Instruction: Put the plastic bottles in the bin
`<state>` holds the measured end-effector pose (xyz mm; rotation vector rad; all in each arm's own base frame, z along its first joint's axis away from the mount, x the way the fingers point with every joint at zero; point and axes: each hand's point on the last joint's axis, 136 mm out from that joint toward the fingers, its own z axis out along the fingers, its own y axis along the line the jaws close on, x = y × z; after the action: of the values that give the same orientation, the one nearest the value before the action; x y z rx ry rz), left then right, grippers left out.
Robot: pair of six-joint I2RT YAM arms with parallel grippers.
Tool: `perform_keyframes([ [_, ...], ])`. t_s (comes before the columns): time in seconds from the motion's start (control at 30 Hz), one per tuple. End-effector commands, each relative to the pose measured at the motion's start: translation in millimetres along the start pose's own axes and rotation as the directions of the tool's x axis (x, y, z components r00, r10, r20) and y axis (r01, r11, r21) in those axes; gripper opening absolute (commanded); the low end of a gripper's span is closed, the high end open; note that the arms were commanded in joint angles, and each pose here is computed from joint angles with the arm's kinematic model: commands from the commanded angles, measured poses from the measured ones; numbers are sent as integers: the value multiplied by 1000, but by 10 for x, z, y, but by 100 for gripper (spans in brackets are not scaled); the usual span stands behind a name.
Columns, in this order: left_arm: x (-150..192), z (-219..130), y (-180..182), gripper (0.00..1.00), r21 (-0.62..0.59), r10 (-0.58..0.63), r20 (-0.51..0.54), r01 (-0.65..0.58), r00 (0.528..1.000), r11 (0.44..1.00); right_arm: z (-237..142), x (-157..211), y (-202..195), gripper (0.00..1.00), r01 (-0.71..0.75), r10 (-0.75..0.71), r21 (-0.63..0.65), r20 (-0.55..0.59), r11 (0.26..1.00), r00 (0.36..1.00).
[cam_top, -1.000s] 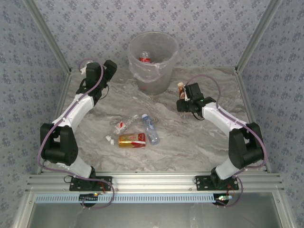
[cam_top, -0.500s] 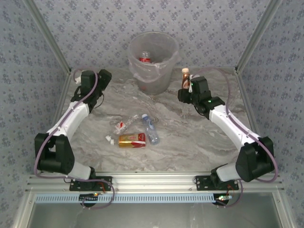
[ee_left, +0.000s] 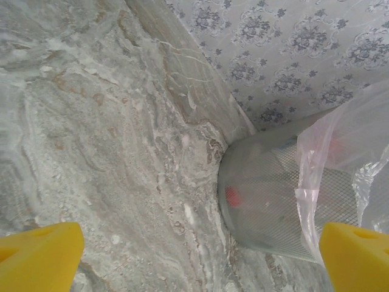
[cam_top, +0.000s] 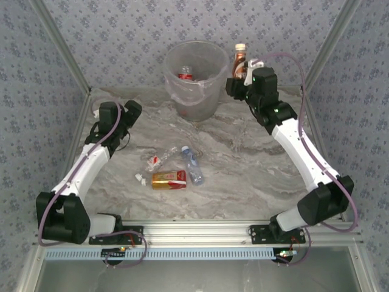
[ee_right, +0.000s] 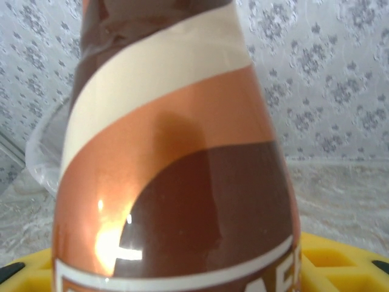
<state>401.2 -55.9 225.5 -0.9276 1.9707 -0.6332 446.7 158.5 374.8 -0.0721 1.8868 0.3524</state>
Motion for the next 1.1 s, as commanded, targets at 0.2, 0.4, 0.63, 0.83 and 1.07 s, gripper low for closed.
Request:
perform_keyframes([
  [0.2,27,-186,350,100,-89,38,46,-33,998,996,478,-298,161,50,64,-65,-65,-6,996,998],
  [0.4,-84,-316,356,99,-95,66,106,-56,992,994,739,-454,165,52,63,-62,-91,9,994,998],
  [0.63,-70,-308,379,100,-96,80,106,-70,991,993,1098,-533,205,53,84,-82,-107,28,991,996],
  [0.83,-58,-305,408,99,-102,79,104,-69,991,992,1372,-616,174,54,58,-54,-120,35,991,998],
  [1.07,-82,-350,426,99,-109,88,119,-75,989,991,1633,-474,239,56,64,-63,-173,11,983,998],
])
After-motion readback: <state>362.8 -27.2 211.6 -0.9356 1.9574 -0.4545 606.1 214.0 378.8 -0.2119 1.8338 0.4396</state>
